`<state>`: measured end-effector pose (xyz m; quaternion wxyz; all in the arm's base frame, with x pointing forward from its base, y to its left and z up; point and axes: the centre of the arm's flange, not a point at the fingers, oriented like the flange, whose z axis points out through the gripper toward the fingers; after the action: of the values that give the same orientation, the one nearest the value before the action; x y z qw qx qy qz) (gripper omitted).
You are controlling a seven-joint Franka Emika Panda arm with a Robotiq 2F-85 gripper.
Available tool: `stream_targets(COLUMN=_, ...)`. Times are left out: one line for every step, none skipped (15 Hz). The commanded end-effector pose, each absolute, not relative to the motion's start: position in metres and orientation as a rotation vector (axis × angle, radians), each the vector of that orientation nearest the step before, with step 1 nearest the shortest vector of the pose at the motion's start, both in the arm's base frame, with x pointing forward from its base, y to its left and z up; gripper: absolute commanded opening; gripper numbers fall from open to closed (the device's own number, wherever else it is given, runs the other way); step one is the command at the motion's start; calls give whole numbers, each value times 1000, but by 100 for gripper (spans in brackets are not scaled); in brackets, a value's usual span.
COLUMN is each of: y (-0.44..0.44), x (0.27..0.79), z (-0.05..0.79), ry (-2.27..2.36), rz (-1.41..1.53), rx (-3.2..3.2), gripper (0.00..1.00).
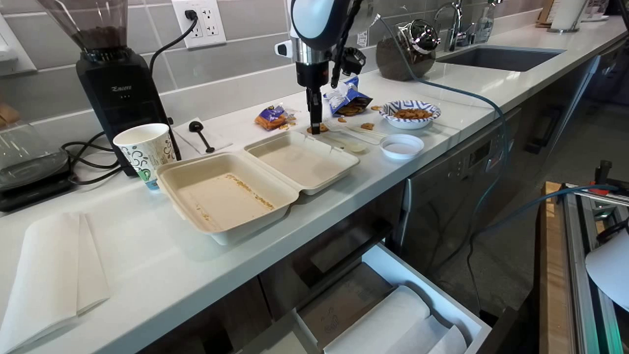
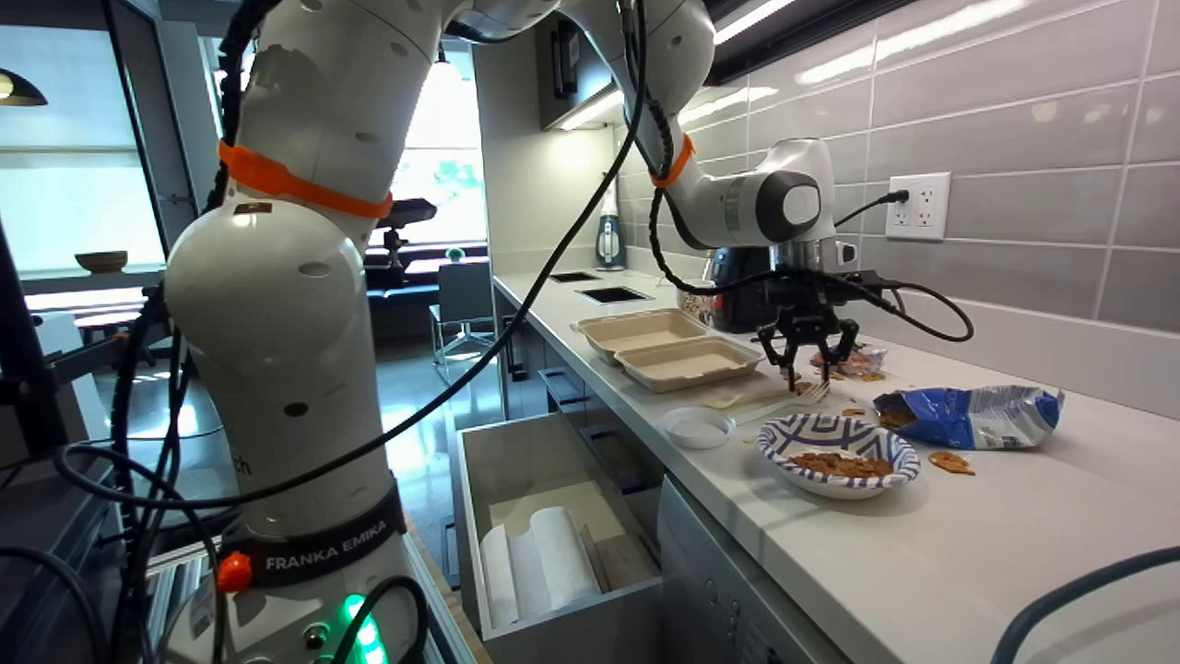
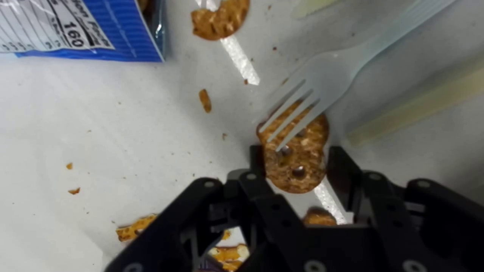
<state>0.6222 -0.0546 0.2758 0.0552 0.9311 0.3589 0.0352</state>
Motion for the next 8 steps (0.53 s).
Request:
stream_targets(y=-53, x=616, z=272, ry=1108, rz=65, rx=2819, gripper=46)
stream_targets(y=-53, x=616, z=272, ry=1108, rz=66, rx=2818, gripper=46)
stream_targets(y=-53, x=616, z=273, ry=1108, rz=66, rx=2817, gripper=45)
stream_targets(y=-53, x=616, z=273, ry=1109, rz=67, rx=2816, gripper=45)
stream_targets(y=-53, x=616, z=273, ry=1110, rz=67, rx=2816, gripper=45)
stream_targets(y=-53, x=616, z=274, ry=1110, rz=67, rx=2815, gripper=45)
stream_targets(y=-53, x=615, z=274, ry=1111, rz=67, rx=2814, gripper=46)
stream_targets(y=-53, x=615, z=274, ry=1112, rz=67, rx=2813, gripper=46)
